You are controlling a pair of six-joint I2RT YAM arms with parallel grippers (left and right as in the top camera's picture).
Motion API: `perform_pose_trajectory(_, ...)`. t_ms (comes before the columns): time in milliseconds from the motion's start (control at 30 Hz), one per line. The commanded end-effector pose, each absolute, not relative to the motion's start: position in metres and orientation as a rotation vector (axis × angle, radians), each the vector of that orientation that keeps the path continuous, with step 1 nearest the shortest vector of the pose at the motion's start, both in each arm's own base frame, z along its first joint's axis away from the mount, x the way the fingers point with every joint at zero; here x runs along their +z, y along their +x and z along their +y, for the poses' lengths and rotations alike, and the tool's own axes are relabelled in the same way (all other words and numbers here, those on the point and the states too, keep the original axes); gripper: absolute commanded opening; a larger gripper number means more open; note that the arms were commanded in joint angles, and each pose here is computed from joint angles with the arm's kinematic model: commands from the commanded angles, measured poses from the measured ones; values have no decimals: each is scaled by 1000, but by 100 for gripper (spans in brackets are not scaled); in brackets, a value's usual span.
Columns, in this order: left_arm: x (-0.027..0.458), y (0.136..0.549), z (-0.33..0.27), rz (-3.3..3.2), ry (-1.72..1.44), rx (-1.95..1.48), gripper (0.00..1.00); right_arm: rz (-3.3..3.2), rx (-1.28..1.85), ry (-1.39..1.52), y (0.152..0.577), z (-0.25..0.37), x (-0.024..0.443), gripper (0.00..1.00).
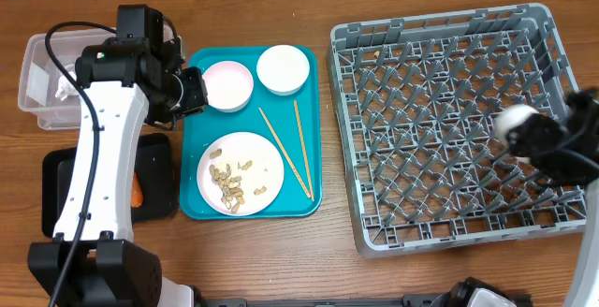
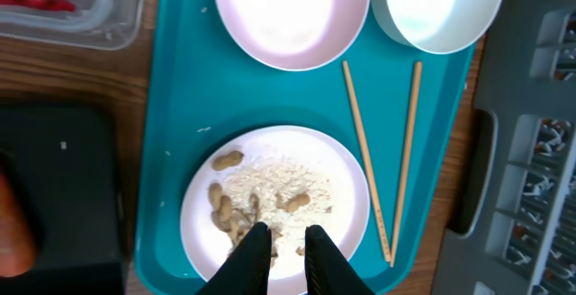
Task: Sort waste into correct bins and load items into the dishwasher
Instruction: 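Carry the cup with the right gripper and set it in the rack's right side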
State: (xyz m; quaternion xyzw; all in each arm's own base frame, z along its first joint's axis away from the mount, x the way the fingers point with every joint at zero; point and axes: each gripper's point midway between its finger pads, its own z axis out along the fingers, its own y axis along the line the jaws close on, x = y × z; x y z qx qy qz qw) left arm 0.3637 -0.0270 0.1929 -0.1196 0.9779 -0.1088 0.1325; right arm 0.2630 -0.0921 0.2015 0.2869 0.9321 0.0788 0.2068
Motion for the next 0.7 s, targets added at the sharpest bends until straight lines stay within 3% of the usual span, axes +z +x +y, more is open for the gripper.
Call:
perform_pose_trajectory(0, 198, 364, -18, 2822, -344, -237, 16, 2585, 45, 984, 246, -129, 197, 37)
perform_pose_trajectory(133, 198, 363, -18, 2826, -345, -237, 17, 2608, 51, 1062, 237, -135, 188, 38)
perform_pose_trajectory(233, 198, 362, -18, 2831, -346, -237, 17, 2634, 60, 1074, 237, -135, 182, 45)
perform_pose_trajectory(667, 197, 360, -18, 2839, -347, -236, 17, 2775, 175, 1171, 238, -127, 145, 48)
